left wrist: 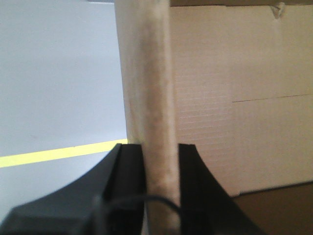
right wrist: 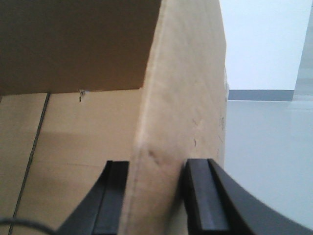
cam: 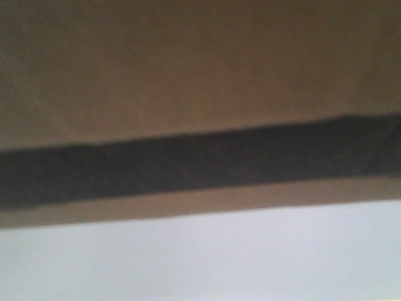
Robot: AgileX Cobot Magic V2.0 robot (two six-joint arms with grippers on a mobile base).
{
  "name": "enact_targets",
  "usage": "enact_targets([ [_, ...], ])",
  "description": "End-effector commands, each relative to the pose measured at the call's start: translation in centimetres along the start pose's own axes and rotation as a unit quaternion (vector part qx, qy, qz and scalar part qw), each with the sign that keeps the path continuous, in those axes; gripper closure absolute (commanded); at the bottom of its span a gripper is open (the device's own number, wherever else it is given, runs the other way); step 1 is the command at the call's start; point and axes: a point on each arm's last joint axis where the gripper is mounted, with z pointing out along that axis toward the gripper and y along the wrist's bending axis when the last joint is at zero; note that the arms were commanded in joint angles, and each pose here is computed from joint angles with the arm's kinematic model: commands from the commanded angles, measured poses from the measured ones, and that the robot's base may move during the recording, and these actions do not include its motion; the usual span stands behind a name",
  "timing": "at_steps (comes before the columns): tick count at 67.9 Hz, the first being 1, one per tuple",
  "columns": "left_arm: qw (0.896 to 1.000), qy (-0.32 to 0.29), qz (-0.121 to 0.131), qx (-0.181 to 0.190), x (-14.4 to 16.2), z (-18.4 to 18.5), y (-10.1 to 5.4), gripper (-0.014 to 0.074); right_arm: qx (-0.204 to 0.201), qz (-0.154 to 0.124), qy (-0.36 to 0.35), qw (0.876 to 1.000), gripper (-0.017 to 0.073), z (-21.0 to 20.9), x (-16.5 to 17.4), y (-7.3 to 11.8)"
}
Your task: Grab box from left shelf to table start
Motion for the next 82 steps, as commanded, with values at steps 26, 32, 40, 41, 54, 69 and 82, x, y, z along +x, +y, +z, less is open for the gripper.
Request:
enact_targets([
  [26, 0.997, -0.040, -0.016, 0.069, 0.3, 1.7, -1.1, 0.0685, -0.027, 0.026, -0.074, 0.997, 0.0502, -0.1, -2.0, 0.5],
  [32, 0.997, -0.028, -0.015, 0.066, 0.8, 2.3, -1.1, 0.0685, -0.027, 0.026, -0.074, 0.997, 0.0502, -0.1, -2.0, 0.5],
  [40, 0.998, -0.015, -0.014, 0.063, 1.4, 2.9, -1.0, 0.0685, -0.027, 0.026, -0.074, 0.997, 0.0502, -0.1, -2.0, 0.5],
  [41, 0.998, -0.014, -0.014, 0.062, 1.5, 2.9, -1.0, 0.0685, -0.027, 0.026, -0.074, 0.997, 0.0502, -0.1, -2.0, 0.5],
  [54, 0.998, 0.000, -0.013, 0.059, 2.2, 3.5, -0.9, 0.0685, -0.027, 0.026, -0.074, 0.997, 0.0502, -0.1, -2.0, 0.5],
  [69, 0.998, 0.003, -0.013, 0.058, 2.3, 3.7, -0.9, 0.0685, -0.027, 0.026, -0.074, 0.997, 0.0502, -0.1, -2.0, 0.5],
  [82, 0.998, 0.003, -0.013, 0.058, 2.3, 3.7, -0.9, 0.0685, -0.027, 0.026, -0.073, 0.997, 0.0502, -0.1, -2.0, 0.5],
])
